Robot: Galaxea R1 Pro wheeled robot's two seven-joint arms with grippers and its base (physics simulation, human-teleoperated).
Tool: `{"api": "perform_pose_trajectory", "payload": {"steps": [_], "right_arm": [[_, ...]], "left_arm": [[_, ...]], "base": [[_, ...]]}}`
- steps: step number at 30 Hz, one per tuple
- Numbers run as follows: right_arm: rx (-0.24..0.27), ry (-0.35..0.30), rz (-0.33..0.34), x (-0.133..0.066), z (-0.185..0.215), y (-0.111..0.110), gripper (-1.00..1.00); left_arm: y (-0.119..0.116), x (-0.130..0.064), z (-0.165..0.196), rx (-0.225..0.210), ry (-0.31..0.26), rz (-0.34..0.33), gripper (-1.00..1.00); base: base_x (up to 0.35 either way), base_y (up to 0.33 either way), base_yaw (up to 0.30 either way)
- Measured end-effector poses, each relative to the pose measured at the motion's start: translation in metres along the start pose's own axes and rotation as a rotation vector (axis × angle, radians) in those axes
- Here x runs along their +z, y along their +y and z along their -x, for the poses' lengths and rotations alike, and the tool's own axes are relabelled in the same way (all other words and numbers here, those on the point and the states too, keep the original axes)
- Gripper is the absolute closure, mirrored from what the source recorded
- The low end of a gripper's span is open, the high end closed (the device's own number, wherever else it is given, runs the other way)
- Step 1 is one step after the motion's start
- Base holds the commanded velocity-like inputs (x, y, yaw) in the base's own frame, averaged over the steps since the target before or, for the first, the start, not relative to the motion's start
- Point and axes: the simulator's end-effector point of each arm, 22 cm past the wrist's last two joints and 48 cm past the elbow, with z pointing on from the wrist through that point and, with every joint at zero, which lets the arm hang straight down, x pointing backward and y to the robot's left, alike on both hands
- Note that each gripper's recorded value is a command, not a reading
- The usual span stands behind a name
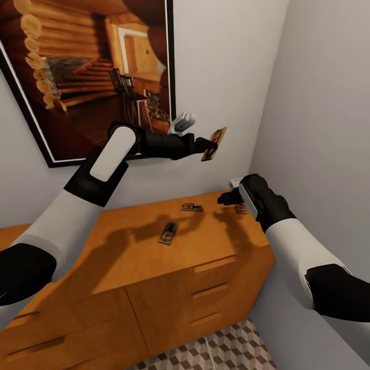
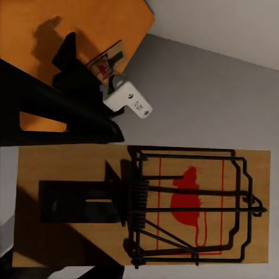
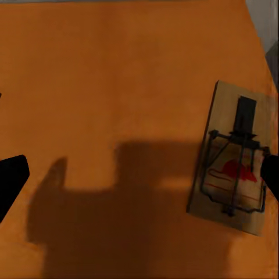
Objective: Take the four mousetraps from the cabinet in the bathroom and place them on the bathroom floor. Make sure all four end up on the same floor surface, and ensure that at least two of them are either under or directly next to the same bathroom sink.
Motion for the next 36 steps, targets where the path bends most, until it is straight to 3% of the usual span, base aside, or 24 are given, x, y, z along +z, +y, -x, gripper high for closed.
{"api": "perform_pose_trajectory", "payload": {"steps": [9, 17, 27, 32, 36], "right_arm": [[0.037, 0.001, -0.019, -0.001, -0.003, -0.025, -1.0], [0.148, 0.003, -0.018, -0.002, -0.008, -0.056, -1.0], [0.16, 0.022, -0.015, 0.003, -0.017, -0.057, -1.0], [0.156, 0.044, -0.008, 0.013, -0.03, -0.051, -1.0], [0.156, 0.009, -0.012, 0.002, -0.01, -0.055, -1.0]], "left_arm": [[0.001, 0.0, -0.001, -0.003, 0.001, 0.002, 1.0], [0.004, 0.001, -0.004, -0.008, 0.003, 0.004, 1.0], [0.004, 0.001, -0.005, -0.01, 0.004, 0.004, 1.0], [0.017, 0.002, -0.018, -0.026, 0.015, 0.021, 1.0], [0.024, 0.0, -0.027, -0.039, 0.021, 0.025, 1.0]], "base": [[0.11, -0.097, 0.0], [0.056, -0.05, 0.0], [0.002, -0.002, 0.0], [0.0, 0.0, 0.0], [0.0, 0.0, 0.0]]}}
